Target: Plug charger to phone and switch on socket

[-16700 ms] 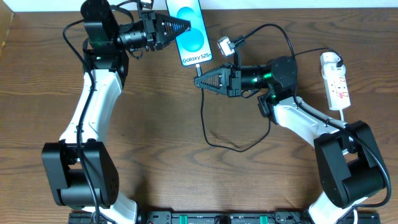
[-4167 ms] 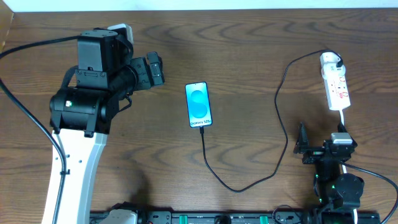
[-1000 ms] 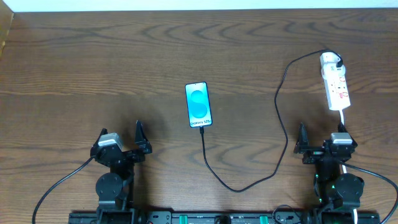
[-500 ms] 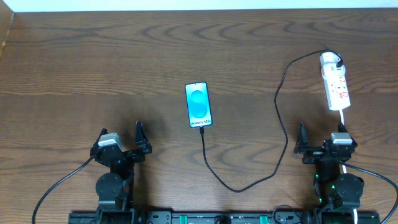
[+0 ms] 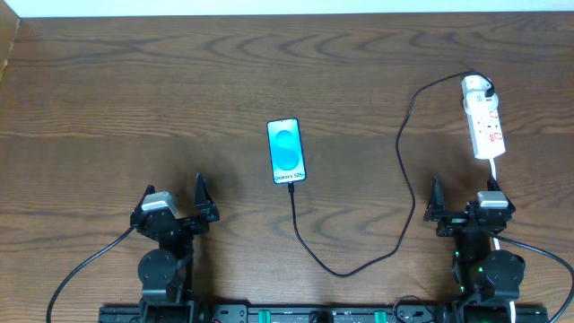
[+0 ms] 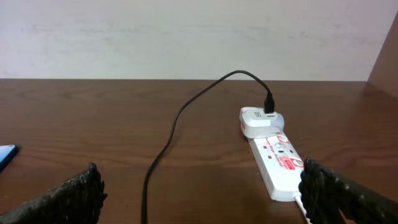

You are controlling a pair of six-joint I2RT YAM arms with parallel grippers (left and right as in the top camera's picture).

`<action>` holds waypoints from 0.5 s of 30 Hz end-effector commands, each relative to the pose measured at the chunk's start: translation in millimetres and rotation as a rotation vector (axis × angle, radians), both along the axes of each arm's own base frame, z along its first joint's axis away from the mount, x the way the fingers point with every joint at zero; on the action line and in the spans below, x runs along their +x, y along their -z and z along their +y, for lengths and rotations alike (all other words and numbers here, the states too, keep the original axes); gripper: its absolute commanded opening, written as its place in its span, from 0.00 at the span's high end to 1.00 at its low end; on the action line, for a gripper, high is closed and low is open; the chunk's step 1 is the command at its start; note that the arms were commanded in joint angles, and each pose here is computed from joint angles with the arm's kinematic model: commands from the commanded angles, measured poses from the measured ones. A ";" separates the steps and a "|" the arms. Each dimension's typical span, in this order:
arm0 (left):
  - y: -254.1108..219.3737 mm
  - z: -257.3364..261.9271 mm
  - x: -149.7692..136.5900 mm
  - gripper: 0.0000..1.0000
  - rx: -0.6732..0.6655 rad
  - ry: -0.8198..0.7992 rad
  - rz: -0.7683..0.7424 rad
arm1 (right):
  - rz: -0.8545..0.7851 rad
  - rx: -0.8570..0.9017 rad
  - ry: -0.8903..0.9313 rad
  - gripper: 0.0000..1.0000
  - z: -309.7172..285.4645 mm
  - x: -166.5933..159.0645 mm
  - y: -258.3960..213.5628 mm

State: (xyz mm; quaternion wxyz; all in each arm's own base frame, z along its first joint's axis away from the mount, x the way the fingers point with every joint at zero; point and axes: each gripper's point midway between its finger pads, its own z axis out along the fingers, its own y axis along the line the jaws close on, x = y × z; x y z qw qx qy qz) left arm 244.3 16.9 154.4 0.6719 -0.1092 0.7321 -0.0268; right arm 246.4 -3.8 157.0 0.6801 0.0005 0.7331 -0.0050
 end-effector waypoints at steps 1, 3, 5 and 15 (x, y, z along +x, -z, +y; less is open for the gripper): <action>16.7 4.0 -1.7 0.01 0.012 -0.020 0.056 | 0.000 -0.008 -0.001 0.01 0.8 -0.3 0.4; 16.6 4.0 -1.6 0.01 0.012 -0.020 0.056 | 0.000 -0.008 -0.001 0.01 0.8 -0.3 0.4; 16.6 4.0 -1.6 0.01 0.012 -0.020 0.056 | 0.000 -0.008 -0.001 0.01 0.8 -0.3 0.4; 16.6 4.0 -1.6 0.01 0.012 -0.020 0.056 | 0.000 -0.008 -0.001 0.01 0.8 -0.3 0.4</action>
